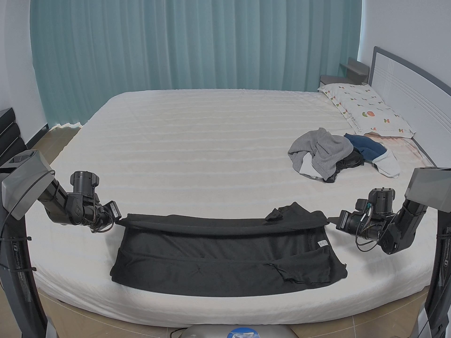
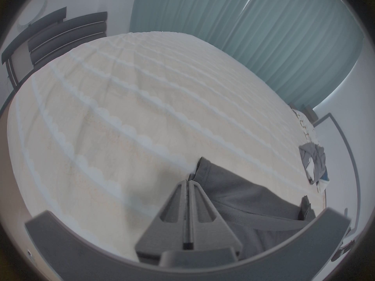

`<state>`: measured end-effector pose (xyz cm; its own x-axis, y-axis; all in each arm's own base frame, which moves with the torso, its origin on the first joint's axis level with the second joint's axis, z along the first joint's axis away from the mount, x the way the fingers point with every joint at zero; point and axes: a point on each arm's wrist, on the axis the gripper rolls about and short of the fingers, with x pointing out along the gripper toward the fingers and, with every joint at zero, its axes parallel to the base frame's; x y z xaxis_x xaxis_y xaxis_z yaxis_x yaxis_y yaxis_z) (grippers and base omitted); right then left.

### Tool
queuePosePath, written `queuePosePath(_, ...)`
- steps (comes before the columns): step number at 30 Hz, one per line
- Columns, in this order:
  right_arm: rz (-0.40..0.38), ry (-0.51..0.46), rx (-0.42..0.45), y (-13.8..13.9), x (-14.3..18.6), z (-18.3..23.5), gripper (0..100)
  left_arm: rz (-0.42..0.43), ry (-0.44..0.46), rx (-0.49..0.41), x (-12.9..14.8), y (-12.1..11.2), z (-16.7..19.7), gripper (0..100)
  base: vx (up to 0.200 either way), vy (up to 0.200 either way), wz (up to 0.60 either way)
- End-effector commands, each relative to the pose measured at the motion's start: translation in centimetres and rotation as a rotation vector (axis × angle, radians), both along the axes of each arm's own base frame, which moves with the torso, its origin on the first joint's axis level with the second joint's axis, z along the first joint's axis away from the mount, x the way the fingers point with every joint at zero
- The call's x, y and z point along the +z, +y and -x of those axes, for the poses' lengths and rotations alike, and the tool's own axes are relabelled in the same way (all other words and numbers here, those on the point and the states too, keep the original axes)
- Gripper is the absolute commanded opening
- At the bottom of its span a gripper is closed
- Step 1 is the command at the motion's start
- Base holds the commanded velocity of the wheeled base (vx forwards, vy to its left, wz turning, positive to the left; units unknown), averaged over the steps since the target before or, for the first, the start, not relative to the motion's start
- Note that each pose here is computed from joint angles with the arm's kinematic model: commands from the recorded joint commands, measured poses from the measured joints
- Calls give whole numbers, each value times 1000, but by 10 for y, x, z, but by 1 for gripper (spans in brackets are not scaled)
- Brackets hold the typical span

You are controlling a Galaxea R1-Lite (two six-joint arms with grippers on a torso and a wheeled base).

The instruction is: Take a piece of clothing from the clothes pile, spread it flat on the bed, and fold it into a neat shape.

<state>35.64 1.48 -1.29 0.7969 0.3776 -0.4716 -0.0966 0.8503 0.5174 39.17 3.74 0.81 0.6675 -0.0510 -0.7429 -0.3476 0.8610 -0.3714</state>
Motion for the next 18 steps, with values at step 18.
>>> queuePosePath(18,94,91,77,-13,-37,41,0,-94,100,-124,-34,-6,53,0,0,0,0)
